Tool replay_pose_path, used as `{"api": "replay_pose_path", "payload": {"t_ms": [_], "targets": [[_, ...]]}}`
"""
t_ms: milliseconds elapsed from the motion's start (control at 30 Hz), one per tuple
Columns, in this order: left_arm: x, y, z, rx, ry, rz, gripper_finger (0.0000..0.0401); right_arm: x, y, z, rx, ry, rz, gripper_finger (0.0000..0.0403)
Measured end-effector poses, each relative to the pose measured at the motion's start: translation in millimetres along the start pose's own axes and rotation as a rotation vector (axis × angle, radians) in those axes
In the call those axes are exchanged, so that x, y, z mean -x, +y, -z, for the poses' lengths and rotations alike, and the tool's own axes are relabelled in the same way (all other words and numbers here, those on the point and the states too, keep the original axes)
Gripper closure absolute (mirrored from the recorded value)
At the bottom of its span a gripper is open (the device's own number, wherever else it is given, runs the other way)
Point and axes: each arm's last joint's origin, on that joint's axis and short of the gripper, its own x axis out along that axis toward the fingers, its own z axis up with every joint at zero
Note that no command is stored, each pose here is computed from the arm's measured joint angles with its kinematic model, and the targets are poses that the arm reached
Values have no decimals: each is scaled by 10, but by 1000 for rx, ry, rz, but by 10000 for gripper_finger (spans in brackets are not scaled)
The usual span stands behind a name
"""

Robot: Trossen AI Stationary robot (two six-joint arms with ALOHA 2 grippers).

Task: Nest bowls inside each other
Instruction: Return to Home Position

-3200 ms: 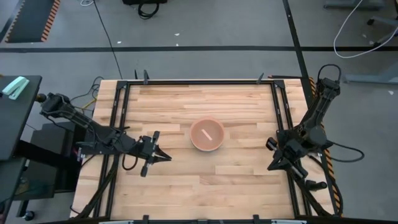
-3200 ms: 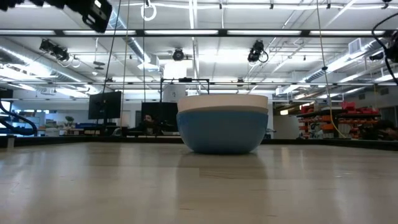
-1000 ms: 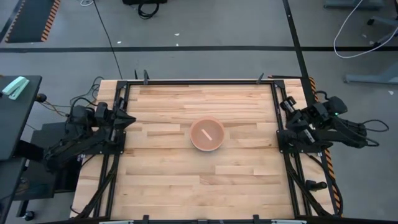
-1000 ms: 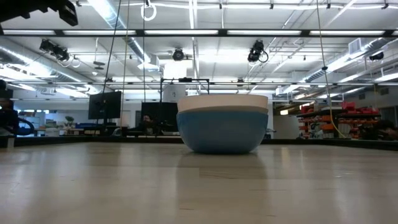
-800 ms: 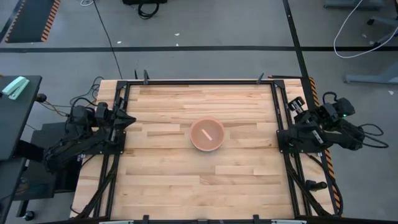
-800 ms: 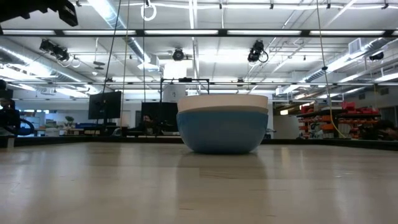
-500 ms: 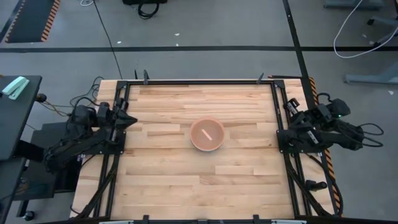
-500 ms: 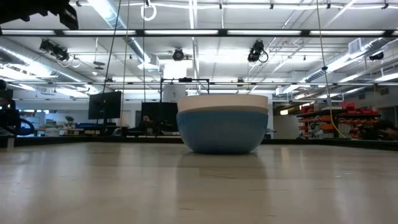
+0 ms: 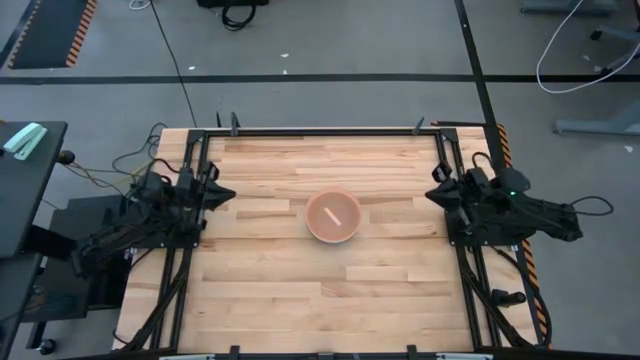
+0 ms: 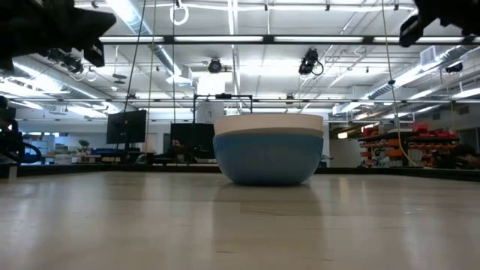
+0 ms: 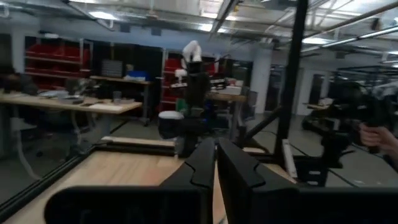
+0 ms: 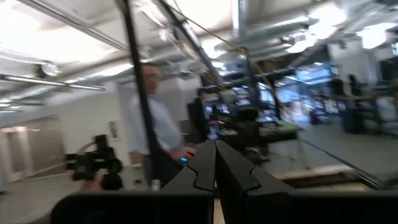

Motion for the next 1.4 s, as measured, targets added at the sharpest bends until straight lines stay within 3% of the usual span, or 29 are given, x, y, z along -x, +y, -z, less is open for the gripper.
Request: {"api": "replay_pose_path", "payload": {"t_ms": [467,1033,1400], "targets": [[1,88,237,-15,90,-126,365,-4,-132,329,18,70,124,387],[18,105,341,16,190,-154,379,13,-207,567,-18,132,168,387],[9,104,292,-30,144,-160,365,16,-212,585,-23,145,172,387]]}}
